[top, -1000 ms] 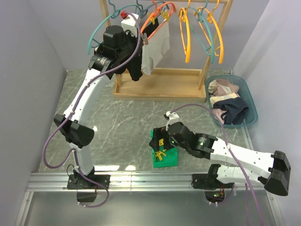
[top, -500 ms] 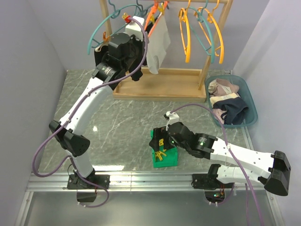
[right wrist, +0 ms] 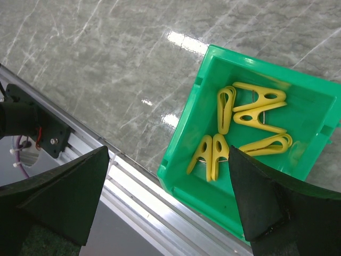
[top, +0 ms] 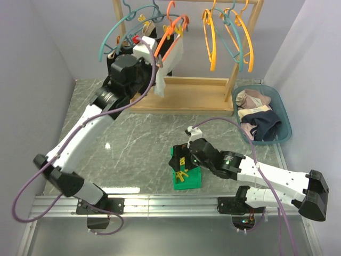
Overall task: Remove the underwear clipped to the hanger
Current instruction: Pick up the hanger from the clothesline.
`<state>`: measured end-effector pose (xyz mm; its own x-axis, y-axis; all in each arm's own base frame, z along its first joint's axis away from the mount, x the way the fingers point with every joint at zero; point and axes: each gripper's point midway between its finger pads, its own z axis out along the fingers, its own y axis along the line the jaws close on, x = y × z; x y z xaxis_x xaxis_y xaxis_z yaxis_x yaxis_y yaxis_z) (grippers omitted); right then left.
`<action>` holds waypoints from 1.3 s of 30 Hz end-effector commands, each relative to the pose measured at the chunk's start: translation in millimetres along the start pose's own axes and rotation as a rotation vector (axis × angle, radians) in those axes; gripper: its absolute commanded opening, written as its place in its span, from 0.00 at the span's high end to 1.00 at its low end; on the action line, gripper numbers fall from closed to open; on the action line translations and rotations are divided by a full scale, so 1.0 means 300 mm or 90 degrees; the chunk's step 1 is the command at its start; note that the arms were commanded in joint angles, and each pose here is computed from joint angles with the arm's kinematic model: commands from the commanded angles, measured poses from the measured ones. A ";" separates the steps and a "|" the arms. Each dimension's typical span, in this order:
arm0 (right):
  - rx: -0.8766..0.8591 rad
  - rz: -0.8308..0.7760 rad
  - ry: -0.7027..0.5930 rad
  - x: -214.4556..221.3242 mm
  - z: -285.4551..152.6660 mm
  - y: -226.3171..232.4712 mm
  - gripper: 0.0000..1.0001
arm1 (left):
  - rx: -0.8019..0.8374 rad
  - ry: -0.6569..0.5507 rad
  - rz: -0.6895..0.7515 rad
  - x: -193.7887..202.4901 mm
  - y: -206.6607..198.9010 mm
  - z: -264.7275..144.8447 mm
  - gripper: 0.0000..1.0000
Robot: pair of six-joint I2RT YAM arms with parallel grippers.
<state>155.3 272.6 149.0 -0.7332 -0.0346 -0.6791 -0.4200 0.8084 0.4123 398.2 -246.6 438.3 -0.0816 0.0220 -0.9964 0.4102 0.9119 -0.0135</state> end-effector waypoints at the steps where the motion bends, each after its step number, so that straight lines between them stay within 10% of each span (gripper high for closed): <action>1: -0.001 -0.003 -0.021 -0.028 0.010 0.008 0.00 | 0.047 -0.046 -0.035 -0.083 -0.043 -0.129 1.00; 26: -0.314 -0.115 -0.114 -0.122 -0.203 0.261 0.00 | 0.153 0.082 -0.176 0.267 -0.077 -0.647 1.00; 39: -0.258 -0.118 -0.335 -0.587 -0.278 0.473 0.17 | 0.114 0.191 -0.193 0.463 -0.049 -0.702 0.99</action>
<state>163.9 340.3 311.4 -0.4440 0.0864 -0.8919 -0.7403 0.5254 0.4194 192.4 -172.3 314.5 -0.4722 -0.0723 -0.8785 0.4819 0.8134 -0.3259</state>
